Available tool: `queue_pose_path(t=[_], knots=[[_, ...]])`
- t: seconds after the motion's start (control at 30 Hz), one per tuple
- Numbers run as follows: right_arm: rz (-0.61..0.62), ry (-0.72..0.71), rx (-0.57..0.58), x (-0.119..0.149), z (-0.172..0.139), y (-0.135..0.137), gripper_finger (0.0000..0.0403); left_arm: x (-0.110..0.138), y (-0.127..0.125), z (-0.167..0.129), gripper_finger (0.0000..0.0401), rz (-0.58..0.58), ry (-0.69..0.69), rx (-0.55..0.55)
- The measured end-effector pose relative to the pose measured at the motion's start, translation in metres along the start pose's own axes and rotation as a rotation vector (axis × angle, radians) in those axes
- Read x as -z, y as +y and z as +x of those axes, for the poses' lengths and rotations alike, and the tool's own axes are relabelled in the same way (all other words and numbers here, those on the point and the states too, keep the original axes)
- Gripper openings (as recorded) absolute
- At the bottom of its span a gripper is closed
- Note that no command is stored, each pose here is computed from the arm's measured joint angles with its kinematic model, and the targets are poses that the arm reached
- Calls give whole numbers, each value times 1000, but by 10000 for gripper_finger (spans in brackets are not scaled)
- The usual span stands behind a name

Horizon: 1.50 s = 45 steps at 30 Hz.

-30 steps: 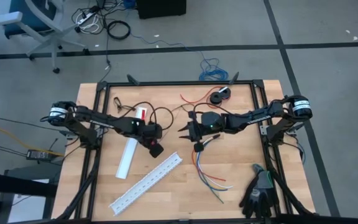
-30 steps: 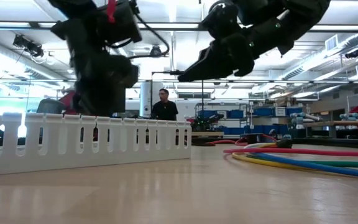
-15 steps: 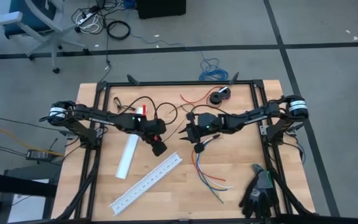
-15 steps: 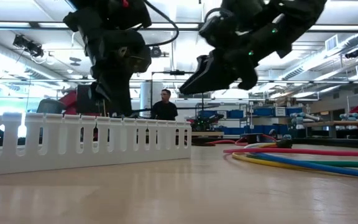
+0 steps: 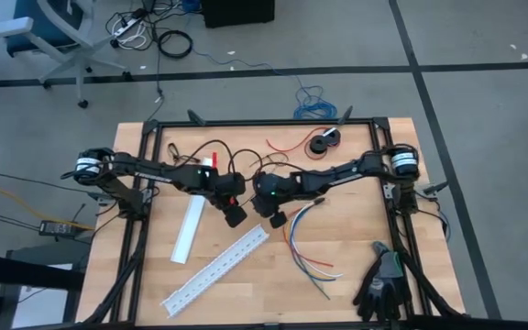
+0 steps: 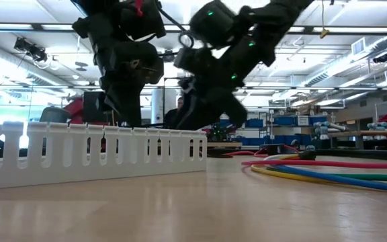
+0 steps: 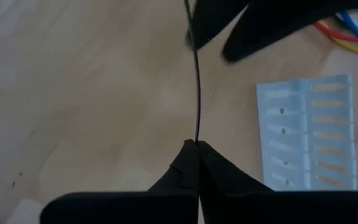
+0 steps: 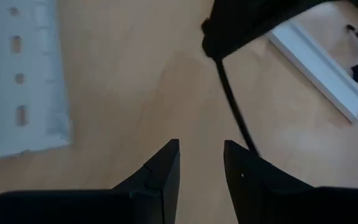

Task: Ziptie cables
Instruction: Wrap the left black zip tie

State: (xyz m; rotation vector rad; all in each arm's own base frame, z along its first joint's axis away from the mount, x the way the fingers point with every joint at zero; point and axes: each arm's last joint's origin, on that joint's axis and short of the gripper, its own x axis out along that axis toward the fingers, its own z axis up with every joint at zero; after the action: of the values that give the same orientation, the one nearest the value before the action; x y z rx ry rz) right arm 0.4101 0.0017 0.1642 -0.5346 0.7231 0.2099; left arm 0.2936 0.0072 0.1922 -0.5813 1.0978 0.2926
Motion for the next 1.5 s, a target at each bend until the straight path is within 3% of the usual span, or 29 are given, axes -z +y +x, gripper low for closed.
queue_pose_path(t=[0.33,0.8,1.2,1.5], knots=[[-36,-47,28,-20,-1,-5,111,0,9,15,0,-8,59,-50],[-20,41,4,-3,1,-15,110,-7,3,18,0,16,12,56],[-4,76,-22,1,1,-13,20,-9,1,18,0,22,-7,69],[23,116,-19,4,1,-12,1,-12,-1,17,0,51,-29,105]])
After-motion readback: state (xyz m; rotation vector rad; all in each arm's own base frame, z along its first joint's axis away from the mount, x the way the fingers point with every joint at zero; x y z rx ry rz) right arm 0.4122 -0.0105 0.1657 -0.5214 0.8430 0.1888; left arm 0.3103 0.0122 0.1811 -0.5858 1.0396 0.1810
